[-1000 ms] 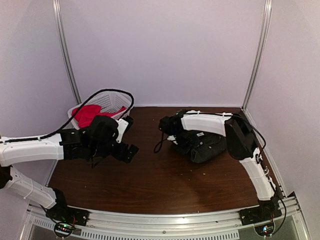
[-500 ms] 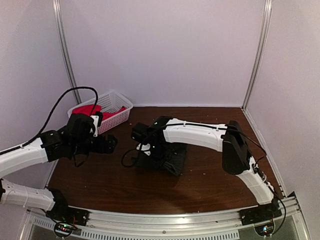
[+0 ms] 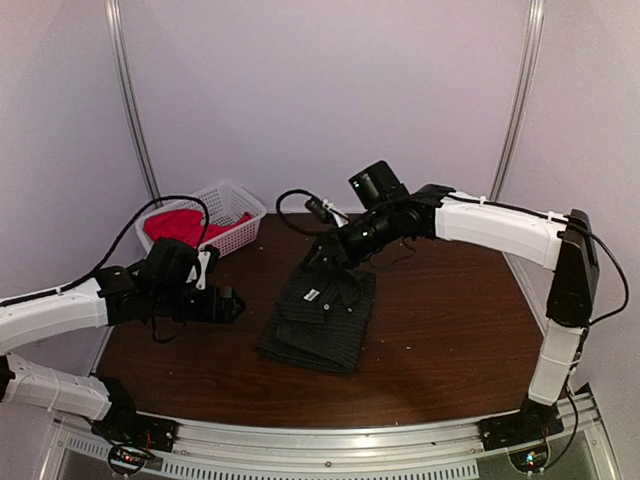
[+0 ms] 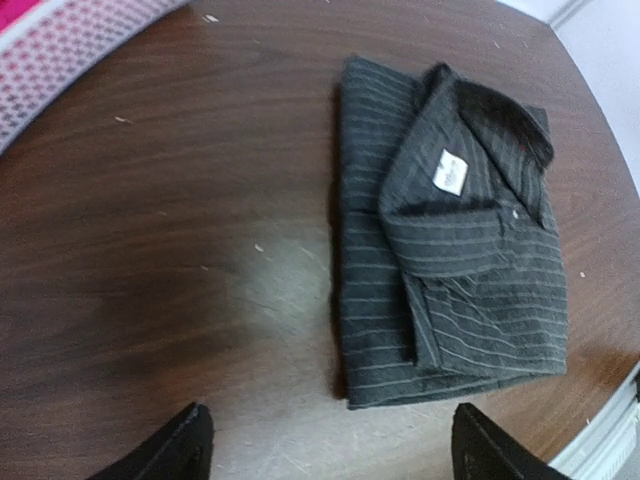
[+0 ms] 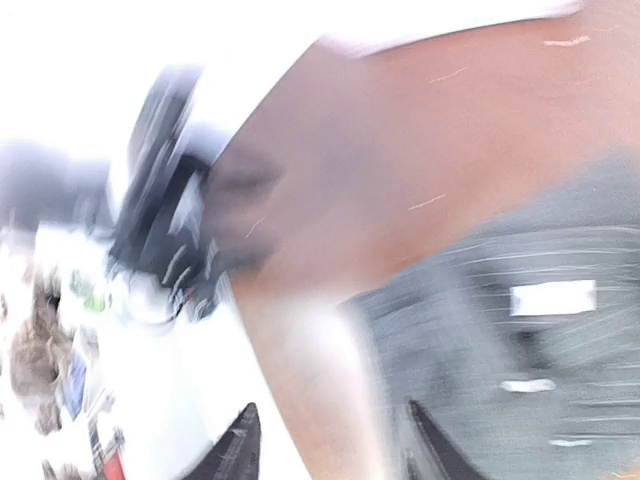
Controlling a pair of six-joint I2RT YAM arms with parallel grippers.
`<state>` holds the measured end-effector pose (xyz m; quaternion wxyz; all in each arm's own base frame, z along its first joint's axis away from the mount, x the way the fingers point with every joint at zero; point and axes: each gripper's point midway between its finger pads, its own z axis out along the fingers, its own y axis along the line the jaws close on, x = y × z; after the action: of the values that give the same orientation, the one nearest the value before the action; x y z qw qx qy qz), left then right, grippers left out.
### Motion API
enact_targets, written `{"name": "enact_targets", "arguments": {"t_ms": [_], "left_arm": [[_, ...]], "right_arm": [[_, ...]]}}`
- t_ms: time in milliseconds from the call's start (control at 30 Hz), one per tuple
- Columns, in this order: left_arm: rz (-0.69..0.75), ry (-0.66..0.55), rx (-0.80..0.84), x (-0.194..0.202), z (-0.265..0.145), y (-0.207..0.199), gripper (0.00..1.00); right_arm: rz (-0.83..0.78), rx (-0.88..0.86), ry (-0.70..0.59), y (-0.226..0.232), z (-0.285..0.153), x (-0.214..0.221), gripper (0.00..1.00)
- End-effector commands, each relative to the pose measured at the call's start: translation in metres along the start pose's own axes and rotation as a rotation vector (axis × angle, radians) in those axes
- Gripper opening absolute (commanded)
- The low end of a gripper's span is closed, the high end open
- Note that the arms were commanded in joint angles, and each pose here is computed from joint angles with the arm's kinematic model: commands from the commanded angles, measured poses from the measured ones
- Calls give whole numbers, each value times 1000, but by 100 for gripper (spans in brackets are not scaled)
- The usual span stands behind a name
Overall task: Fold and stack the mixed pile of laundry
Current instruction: Rotate the square-folded T-shirt at the center of the board.
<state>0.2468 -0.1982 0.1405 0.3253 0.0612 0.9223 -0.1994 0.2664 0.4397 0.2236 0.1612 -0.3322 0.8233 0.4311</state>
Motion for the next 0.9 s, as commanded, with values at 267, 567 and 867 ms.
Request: {"name": "enact_targets", "arguments": {"t_ms": [267, 567, 867], "left_arm": [[206, 250, 229, 53, 84, -105, 57], [145, 282, 67, 37, 123, -42, 52], [211, 182, 172, -25, 103, -45, 63]], "right_arm": [[273, 330, 101, -191, 17, 41, 32], [332, 344, 288, -147, 19, 136, 32], [250, -55, 22, 1, -38, 96, 51]]}}
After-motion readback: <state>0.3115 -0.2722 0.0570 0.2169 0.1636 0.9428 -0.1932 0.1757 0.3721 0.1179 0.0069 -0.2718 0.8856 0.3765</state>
